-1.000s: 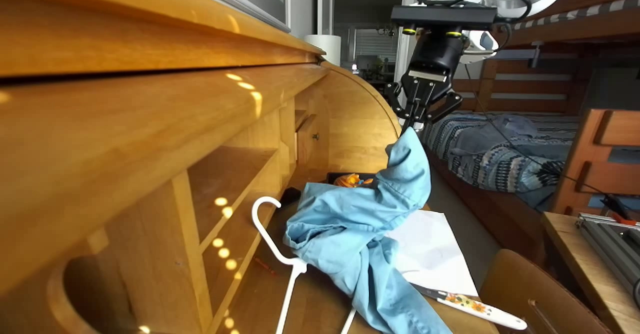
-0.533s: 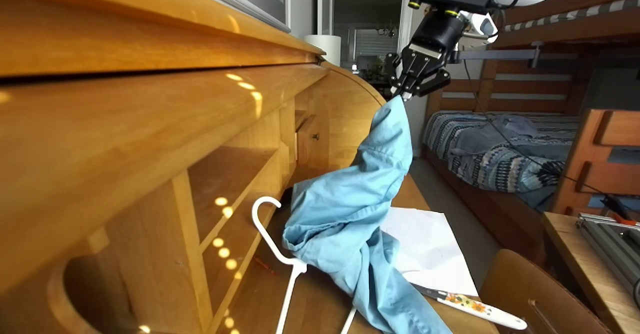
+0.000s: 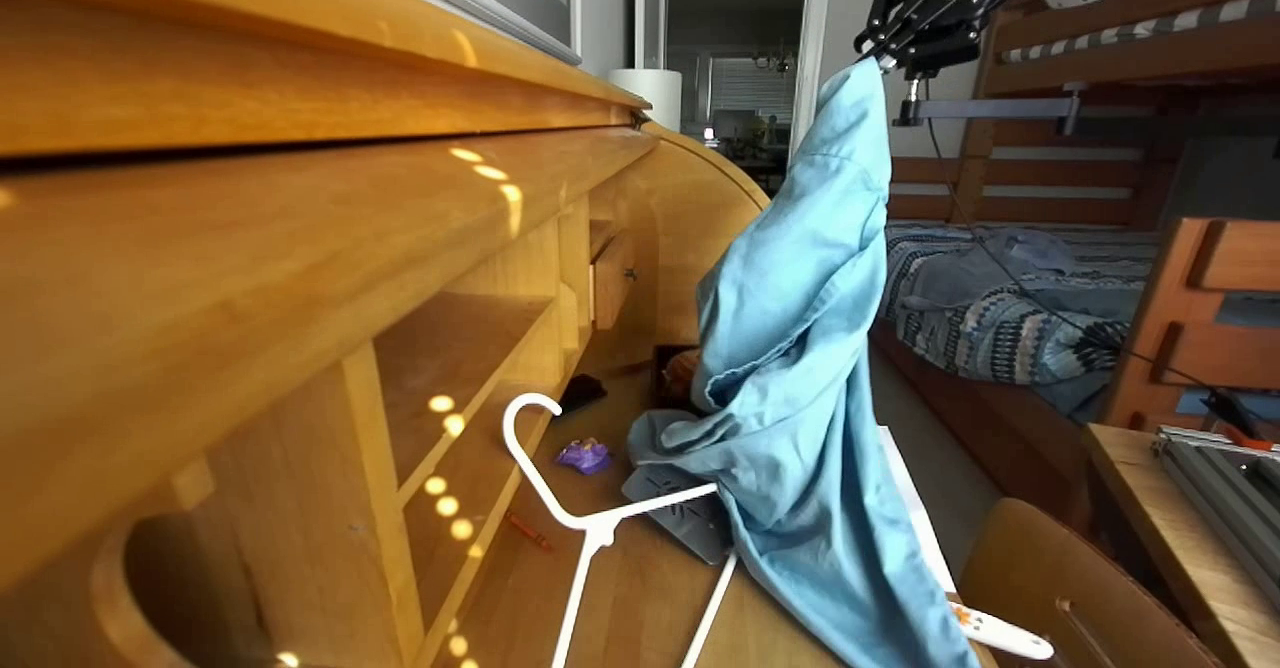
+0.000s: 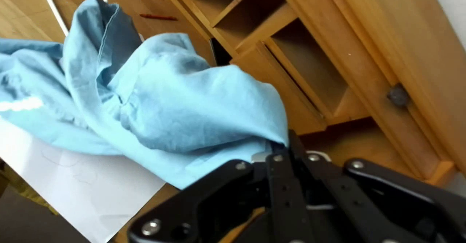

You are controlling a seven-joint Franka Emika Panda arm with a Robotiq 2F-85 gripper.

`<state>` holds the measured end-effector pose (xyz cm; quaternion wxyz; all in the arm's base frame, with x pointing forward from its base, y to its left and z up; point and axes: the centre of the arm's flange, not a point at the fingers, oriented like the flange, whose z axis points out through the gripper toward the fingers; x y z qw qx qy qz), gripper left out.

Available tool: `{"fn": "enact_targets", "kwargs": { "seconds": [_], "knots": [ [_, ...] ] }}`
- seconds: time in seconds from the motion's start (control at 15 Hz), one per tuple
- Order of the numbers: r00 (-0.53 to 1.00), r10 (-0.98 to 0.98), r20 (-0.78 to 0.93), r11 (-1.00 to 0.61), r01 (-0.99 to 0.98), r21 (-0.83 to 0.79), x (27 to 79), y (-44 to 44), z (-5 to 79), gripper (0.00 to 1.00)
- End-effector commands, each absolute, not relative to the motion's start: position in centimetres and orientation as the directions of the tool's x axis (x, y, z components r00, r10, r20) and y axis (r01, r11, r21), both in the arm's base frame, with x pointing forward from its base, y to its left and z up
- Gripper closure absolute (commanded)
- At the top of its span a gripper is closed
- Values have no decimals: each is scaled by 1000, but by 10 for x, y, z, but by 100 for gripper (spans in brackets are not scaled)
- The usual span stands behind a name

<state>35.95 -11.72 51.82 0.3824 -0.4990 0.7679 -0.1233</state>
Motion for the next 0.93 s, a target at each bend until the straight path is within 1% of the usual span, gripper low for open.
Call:
{"fn": "enact_targets", "kwargs": {
  "seconds": [0.0,0.2,0.33,0.87],
  "knots": [
    [-223,-855,-469,489,-652,-579,348,-116,517,99],
    [-237,-870,-432,454,-728,-513,371,-105,495,99],
    [-303,-887,-349,451,-733,-509,390,-104,480,99],
    [-373,-912,-172,392,-668,-632,448,-109,446,99]
  ]
}}
